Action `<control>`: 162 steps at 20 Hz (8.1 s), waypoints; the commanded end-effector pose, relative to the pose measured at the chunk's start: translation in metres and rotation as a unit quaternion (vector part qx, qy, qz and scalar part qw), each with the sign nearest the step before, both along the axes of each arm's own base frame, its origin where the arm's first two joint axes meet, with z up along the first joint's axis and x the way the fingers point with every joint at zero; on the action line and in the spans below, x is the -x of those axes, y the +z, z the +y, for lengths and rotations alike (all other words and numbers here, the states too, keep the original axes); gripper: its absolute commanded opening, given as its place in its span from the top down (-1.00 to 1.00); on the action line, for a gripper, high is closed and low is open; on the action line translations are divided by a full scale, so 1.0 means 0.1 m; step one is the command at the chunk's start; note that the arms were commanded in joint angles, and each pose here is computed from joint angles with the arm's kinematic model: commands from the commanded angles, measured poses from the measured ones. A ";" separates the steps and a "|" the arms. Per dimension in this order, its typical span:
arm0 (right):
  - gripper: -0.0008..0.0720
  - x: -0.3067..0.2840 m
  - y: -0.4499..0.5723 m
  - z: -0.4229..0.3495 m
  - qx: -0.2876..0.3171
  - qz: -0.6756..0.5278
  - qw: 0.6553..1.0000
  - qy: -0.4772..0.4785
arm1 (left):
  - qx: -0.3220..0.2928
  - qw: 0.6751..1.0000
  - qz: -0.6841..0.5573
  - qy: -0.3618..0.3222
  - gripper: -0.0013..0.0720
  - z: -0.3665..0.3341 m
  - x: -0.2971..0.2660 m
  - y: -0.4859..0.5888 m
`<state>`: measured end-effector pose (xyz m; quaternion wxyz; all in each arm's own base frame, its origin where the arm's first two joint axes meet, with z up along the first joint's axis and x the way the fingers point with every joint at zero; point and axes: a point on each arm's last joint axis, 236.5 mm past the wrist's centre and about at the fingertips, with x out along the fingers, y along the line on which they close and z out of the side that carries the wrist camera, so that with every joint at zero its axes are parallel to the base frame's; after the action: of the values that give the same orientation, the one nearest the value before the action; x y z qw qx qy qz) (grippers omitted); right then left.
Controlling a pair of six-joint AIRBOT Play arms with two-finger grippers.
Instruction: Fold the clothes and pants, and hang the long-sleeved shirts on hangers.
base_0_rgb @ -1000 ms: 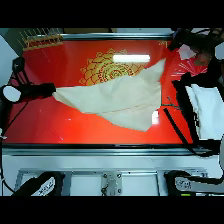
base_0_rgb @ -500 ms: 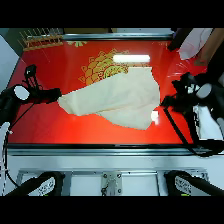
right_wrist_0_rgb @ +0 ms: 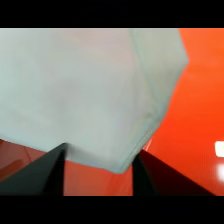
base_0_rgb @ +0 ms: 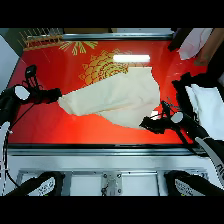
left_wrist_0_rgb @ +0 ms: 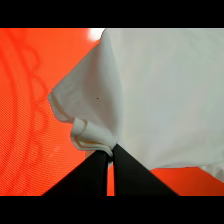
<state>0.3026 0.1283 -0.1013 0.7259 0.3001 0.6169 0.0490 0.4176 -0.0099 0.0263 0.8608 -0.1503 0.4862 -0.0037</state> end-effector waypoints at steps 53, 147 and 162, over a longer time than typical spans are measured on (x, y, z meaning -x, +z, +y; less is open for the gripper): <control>-0.34 -1.47 2.49 -1.07 0.141 -0.239 0.961 0.016 | 0.043 0.982 0.073 0.166 -0.92 1.10 0.23 -0.13; 0.95 -2.20 1.20 -1.20 0.175 -0.151 0.970 0.075 | 0.083 0.988 -0.060 0.114 0.95 0.51 -1.29 -0.03; 0.94 -0.96 0.17 -0.88 0.154 -0.020 0.982 0.103 | 0.077 0.985 0.075 0.136 0.94 0.45 -0.04 -1.28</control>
<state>0.4106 0.0326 -0.0728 0.7770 0.1132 0.6185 0.0314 0.4322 0.0376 -0.0915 0.8073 -0.2769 0.5143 0.0840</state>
